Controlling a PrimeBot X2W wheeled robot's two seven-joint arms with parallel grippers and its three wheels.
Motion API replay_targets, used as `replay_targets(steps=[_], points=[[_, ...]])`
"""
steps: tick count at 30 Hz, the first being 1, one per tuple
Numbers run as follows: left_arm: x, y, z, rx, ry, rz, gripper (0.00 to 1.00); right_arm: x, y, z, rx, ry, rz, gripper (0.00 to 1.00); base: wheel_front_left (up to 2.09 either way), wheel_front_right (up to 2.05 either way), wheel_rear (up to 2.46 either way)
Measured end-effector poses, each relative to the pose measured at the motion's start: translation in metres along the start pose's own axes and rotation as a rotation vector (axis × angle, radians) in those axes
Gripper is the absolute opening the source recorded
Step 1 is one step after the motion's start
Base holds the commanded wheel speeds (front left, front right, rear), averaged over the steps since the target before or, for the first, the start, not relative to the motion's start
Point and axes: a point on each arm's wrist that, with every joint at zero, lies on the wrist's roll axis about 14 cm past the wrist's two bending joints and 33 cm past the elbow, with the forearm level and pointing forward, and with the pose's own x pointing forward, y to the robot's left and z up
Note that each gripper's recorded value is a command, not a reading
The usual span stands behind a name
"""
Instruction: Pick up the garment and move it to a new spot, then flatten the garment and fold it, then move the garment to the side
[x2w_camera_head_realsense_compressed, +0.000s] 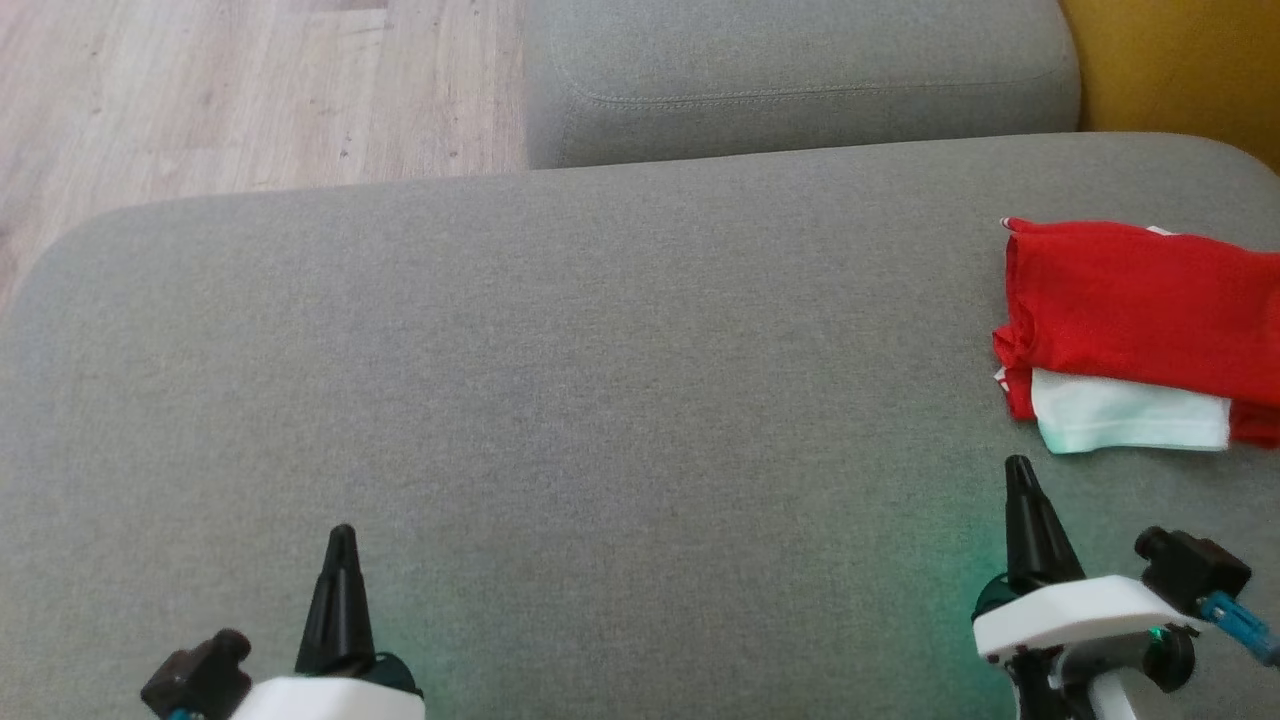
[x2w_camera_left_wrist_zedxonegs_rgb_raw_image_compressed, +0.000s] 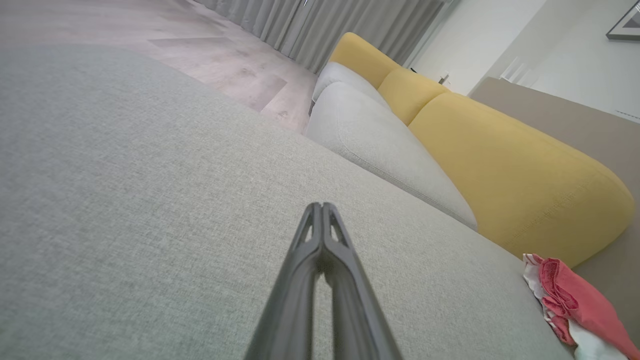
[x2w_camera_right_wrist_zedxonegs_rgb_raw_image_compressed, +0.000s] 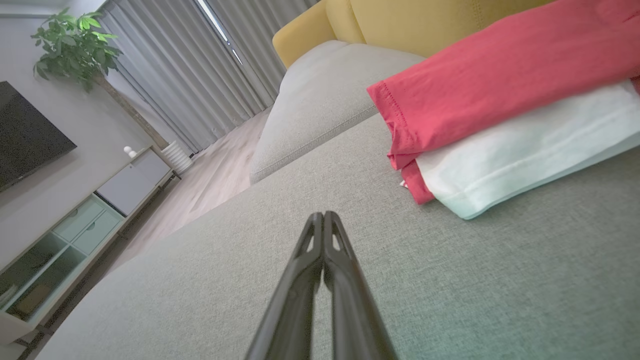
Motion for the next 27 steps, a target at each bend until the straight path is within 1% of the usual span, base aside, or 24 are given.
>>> replay_targets(steps=[27], points=[[0.006, 0.01, 0.009, -0.256, -0.006, 0.048, 0.0, 0.002, -0.011, 0.011, 0.279, -0.019, -0.051, 0.0, 0.0, 0.0, 0.0]])
